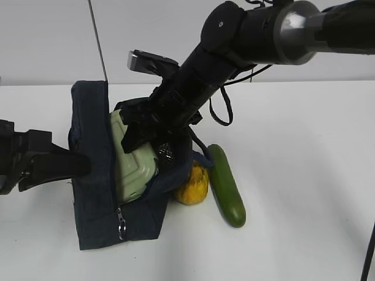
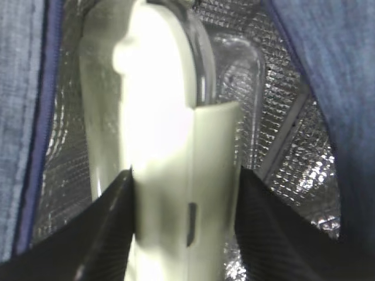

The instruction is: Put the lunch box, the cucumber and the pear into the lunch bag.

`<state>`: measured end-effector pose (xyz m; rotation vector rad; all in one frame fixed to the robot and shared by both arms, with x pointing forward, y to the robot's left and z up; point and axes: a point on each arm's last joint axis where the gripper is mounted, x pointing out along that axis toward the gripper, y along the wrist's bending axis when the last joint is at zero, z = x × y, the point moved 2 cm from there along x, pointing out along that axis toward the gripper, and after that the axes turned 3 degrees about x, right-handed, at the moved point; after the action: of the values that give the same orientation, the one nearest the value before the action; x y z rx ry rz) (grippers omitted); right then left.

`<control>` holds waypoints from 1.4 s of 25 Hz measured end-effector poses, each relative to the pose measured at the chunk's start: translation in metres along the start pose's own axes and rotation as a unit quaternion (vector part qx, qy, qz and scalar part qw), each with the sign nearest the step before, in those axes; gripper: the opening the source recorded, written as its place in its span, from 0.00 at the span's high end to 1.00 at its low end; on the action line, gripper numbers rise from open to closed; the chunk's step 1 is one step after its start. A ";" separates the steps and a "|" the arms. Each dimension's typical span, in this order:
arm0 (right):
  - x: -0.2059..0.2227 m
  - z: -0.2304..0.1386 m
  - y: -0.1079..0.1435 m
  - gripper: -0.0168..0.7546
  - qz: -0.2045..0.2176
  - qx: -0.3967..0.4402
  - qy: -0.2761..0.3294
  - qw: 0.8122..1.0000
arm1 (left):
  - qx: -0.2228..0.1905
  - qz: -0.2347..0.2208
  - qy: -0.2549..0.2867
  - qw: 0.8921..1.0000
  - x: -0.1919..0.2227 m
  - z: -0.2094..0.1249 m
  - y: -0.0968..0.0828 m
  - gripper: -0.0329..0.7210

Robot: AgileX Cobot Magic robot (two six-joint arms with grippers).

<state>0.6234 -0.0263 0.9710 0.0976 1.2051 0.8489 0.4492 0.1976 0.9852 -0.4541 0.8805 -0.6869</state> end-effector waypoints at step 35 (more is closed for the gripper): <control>-0.103 0.046 0.023 0.35 -0.175 -0.129 -0.001 0.976 | 0.000 -0.007 0.004 1.000 0.000 -0.001 -0.002 0.98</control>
<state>0.6405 -0.0572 1.0807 -0.3184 1.0600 0.6854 0.4479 0.1964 0.9858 -0.4590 0.8851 -0.7024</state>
